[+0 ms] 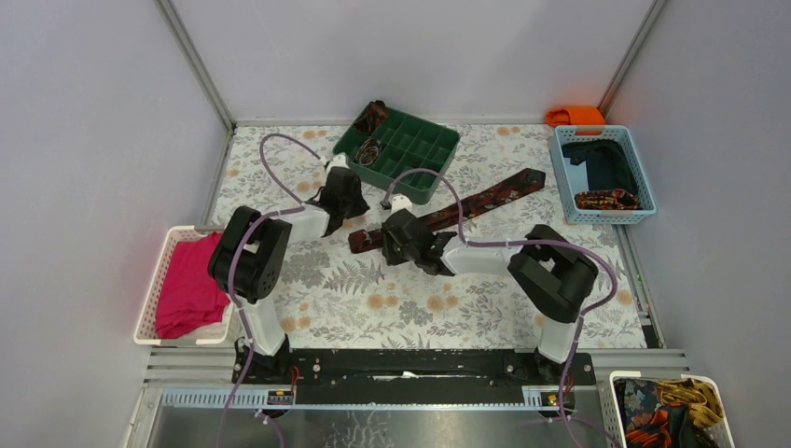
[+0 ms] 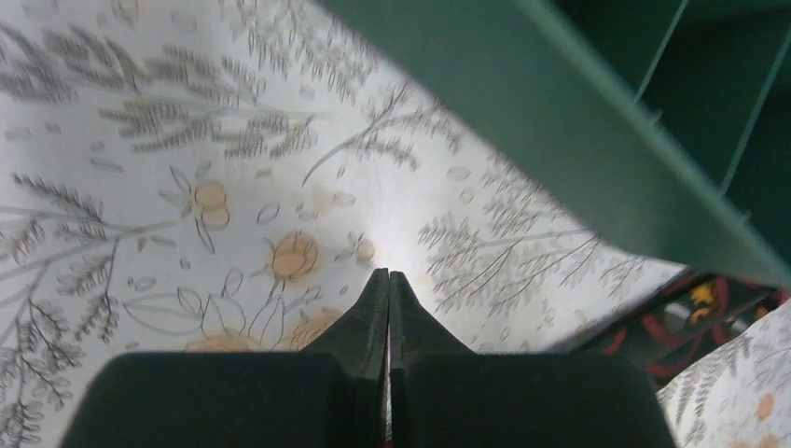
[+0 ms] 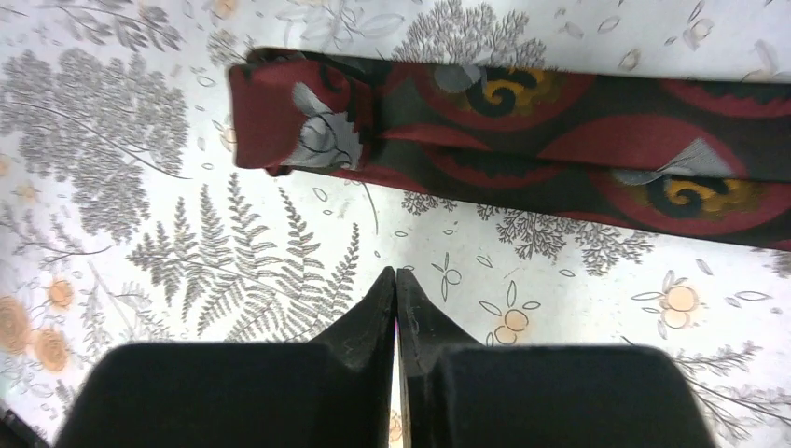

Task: Roll the ties
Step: Roll the tie at the center of the board.

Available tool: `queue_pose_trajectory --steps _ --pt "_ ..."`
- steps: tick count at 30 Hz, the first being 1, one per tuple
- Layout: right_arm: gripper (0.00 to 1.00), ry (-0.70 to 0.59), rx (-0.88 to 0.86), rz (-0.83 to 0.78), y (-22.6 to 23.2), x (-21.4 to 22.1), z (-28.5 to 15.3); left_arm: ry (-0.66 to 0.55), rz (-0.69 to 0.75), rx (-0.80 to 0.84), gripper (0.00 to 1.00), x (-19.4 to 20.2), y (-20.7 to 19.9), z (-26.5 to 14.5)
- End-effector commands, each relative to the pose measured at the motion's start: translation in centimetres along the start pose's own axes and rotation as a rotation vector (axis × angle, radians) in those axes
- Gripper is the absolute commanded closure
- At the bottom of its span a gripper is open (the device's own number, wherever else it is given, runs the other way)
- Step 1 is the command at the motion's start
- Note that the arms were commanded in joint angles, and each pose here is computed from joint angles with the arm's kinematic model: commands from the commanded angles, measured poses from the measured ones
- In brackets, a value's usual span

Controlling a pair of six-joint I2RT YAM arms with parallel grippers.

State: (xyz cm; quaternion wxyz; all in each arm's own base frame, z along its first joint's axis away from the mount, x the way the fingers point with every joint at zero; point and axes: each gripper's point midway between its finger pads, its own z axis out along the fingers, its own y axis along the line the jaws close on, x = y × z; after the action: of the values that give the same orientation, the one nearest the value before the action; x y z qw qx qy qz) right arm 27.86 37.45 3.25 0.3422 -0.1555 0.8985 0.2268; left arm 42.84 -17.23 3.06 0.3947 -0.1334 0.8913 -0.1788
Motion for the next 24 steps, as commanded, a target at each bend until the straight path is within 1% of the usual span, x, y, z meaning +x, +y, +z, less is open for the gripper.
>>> queue_pose_trajectory --steps 1,3,5,6,8,12,15,19,24 --pt "0.92 -0.075 0.005 -0.057 0.7 -3.2 -3.0 -0.073 0.022 -0.079 1.00 -4.3 -0.3 -0.4" --pt "0.93 -0.094 -0.024 -0.059 1.5 -4.3 -3.5 -0.100 0.017 -0.092 0.99 -6.0 -0.8 -1.4" --pt "0.95 -0.104 -0.047 -0.066 2.3 -5.2 -3.7 -0.143 -0.003 -0.100 0.99 -7.7 -1.2 -3.4" --pt "0.95 -0.106 -0.061 -0.071 3.0 -5.9 -3.7 -0.191 -0.021 -0.089 0.99 -9.1 -1.7 -5.3" --pt "0.97 -0.095 -0.084 -0.077 3.9 -6.4 -3.3 -0.253 -0.056 -0.101 0.99 -10.4 -1.5 -8.8" --pt "0.99 -0.080 -0.151 -0.073 6.1 -7.1 -2.1 -0.371 -0.108 -0.125 1.00 -11.6 -0.3 -15.7" --pt "1.00 -0.059 -0.173 -0.082 7.3 -7.4 -0.8 -0.431 -0.120 -0.125 1.00 -11.5 0.5 -19.2" --pt "1.00 -0.001 -0.183 -0.081 8.0 -6.5 1.3 -0.466 -0.120 -0.148 1.00 -11.7 1.5 -21.6" --pt "1.00 0.033 -0.164 -0.066 7.6 -5.3 2.3 -0.468 -0.117 -0.149 1.00 -11.8 1.5 -22.1"
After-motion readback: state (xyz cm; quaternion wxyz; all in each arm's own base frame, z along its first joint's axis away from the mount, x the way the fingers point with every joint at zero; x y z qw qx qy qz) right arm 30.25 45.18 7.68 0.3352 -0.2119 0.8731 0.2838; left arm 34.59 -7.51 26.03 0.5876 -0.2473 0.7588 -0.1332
